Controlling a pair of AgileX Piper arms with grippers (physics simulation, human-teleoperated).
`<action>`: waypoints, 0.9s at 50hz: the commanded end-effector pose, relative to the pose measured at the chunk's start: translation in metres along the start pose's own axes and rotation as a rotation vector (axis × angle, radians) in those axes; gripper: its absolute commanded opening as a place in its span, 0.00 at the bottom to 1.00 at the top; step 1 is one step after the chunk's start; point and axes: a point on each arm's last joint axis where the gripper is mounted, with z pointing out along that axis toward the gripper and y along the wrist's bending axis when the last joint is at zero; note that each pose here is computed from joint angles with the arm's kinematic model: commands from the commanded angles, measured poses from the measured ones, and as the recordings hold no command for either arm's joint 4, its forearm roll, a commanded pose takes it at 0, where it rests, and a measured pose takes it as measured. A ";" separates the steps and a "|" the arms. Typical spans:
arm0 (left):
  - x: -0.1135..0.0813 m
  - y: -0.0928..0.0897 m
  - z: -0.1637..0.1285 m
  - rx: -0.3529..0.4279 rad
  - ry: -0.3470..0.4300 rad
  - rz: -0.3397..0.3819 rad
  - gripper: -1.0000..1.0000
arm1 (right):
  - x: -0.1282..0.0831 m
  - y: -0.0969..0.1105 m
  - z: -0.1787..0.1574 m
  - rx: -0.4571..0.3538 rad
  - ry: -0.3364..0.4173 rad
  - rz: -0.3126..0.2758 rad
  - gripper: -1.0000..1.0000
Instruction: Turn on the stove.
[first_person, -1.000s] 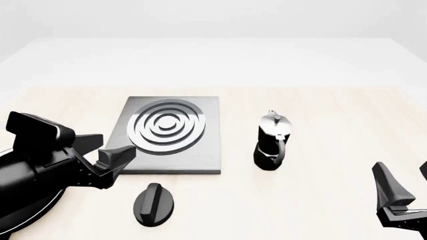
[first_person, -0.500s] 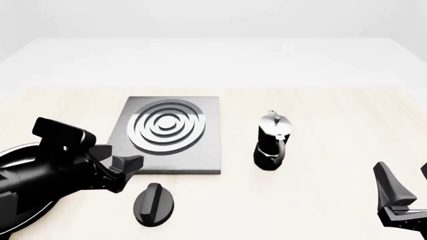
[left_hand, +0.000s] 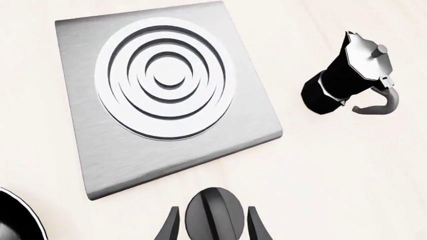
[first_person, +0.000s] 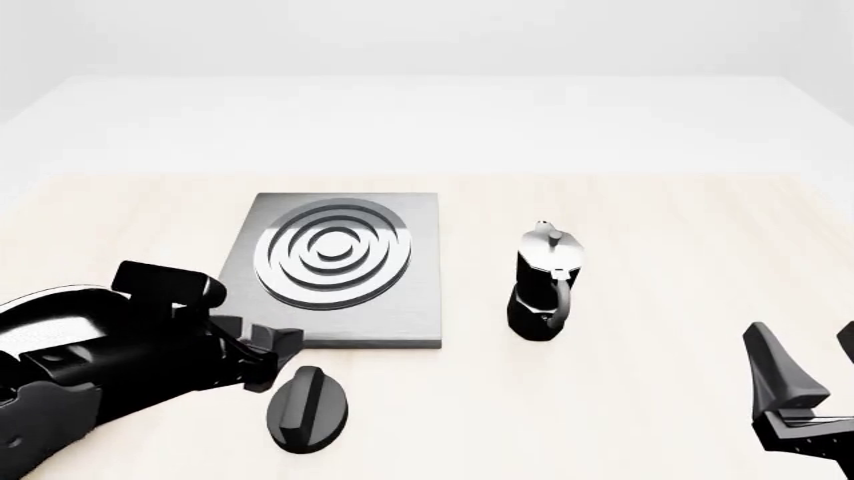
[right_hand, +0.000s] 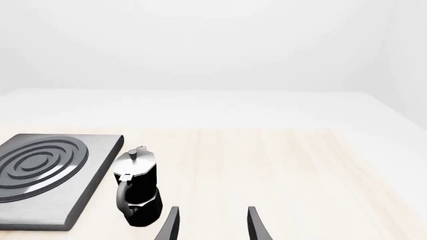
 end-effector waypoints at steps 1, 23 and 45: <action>0.010 0.004 0.015 -0.018 0.037 -0.043 1.00 | 0.000 0.000 0.000 0.000 0.002 0.003 1.00; 0.020 0.010 0.024 -0.037 0.057 -0.112 1.00 | 0.000 0.000 -0.001 0.002 -0.002 0.001 1.00; 0.032 0.006 0.034 -0.019 0.069 -0.196 1.00 | 0.000 0.000 0.000 0.000 0.000 -0.001 1.00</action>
